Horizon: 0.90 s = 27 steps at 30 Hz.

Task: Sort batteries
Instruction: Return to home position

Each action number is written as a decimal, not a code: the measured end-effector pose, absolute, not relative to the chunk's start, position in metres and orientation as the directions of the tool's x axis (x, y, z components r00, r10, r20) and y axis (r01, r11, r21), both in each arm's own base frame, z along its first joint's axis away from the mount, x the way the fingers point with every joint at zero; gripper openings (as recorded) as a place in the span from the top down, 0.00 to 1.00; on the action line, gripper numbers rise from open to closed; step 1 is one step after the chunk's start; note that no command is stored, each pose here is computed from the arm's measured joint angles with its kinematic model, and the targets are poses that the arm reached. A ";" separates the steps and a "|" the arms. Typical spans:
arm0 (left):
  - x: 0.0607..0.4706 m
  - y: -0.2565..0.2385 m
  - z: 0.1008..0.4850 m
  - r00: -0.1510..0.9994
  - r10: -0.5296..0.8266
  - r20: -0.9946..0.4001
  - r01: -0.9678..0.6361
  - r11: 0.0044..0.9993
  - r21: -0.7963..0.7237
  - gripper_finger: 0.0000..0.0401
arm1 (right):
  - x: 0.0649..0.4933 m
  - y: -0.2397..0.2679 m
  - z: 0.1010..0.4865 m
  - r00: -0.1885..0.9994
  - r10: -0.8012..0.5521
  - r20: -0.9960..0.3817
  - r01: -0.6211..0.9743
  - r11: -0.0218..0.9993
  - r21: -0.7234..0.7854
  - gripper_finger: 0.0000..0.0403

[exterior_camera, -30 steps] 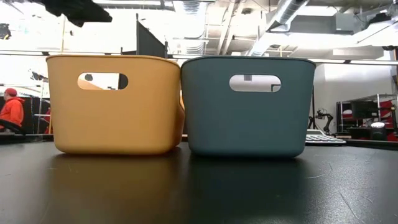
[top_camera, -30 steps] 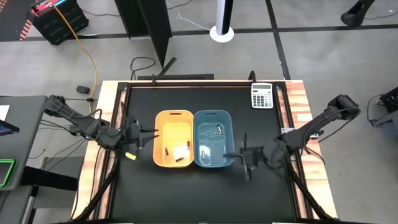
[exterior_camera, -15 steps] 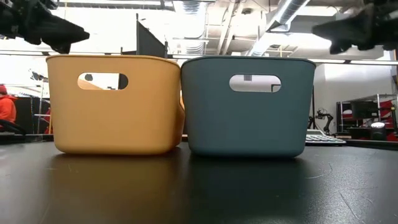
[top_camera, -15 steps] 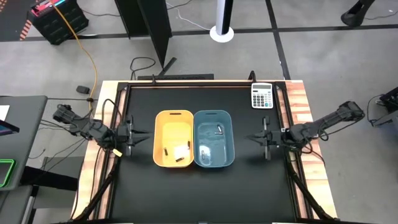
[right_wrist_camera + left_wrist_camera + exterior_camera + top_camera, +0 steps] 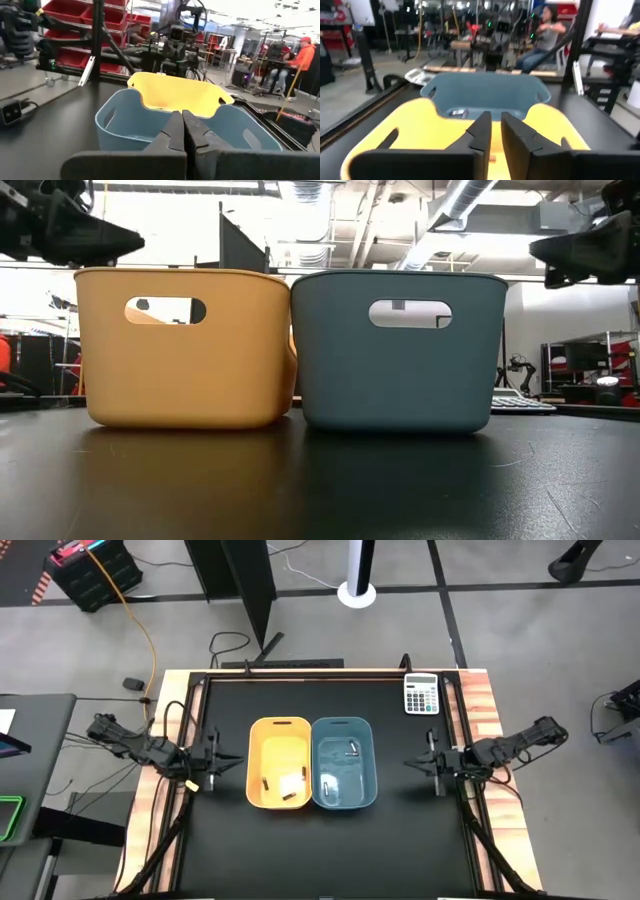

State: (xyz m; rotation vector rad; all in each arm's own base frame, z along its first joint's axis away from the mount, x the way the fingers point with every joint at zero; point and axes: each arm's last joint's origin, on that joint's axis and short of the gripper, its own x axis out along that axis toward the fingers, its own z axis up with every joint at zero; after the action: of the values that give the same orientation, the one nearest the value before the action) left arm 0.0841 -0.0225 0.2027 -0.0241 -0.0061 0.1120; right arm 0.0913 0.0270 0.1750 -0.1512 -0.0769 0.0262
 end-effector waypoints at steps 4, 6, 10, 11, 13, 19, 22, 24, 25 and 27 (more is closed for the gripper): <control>0.088 -0.023 0.194 0.997 0.073 0.024 -0.073 0.997 -0.008 0.97 | 0.092 0.026 0.174 0.997 0.048 0.060 -0.040 0.989 -0.142 1.00; 0.091 -0.023 0.188 0.998 0.047 0.029 -0.047 0.999 -0.017 0.99 | 0.092 0.026 0.173 0.995 0.083 0.052 -0.075 0.987 -0.143 1.00; 0.095 -0.020 0.178 0.999 0.025 0.045 -0.023 0.999 -0.048 0.99 | 0.094 0.022 0.172 0.996 0.077 0.044 -0.071 0.988 -0.136 1.00; 0.096 -0.020 0.176 0.998 0.026 0.048 -0.024 0.998 -0.050 0.99 | 0.094 0.021 0.172 0.996 0.078 0.042 -0.072 0.988 -0.137 1.00; 0.097 -0.018 0.172 0.999 0.021 0.042 -0.019 0.999 -0.048 0.99 | 0.094 0.019 0.171 0.995 0.096 0.034 -0.091 0.988 -0.127 1.00; 0.098 -0.014 0.170 1.000 0.015 0.027 -0.014 0.999 -0.034 1.00 | 0.096 0.014 0.170 0.996 0.089 0.022 -0.086 0.991 -0.103 1.00; 0.099 -0.013 0.169 1.000 0.021 0.024 -0.020 0.999 -0.026 1.00 | 0.096 0.012 0.170 0.997 0.067 0.022 -0.065 0.993 -0.101 1.00; 0.099 -0.012 0.169 1.000 0.020 0.024 -0.019 1.000 -0.023 1.00 | 0.096 0.011 0.170 0.998 0.059 0.021 -0.057 0.995 -0.079 1.00; 0.099 -0.013 0.169 1.000 0.016 0.023 -0.016 1.000 -0.012 1.00 | 0.096 0.011 0.169 0.998 0.057 0.021 -0.056 0.997 -0.053 1.00; 0.099 -0.013 0.169 1.000 0.013 0.022 -0.013 1.000 0.009 1.00 | 0.096 0.011 0.169 0.998 0.058 0.020 -0.058 0.998 0.023 1.00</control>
State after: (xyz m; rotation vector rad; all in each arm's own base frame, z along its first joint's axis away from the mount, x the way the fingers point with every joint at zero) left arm 0.0987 -0.0127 0.1689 0.0088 -0.0217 0.0131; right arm 0.0961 0.0108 0.1695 0.0236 -0.0198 0.0579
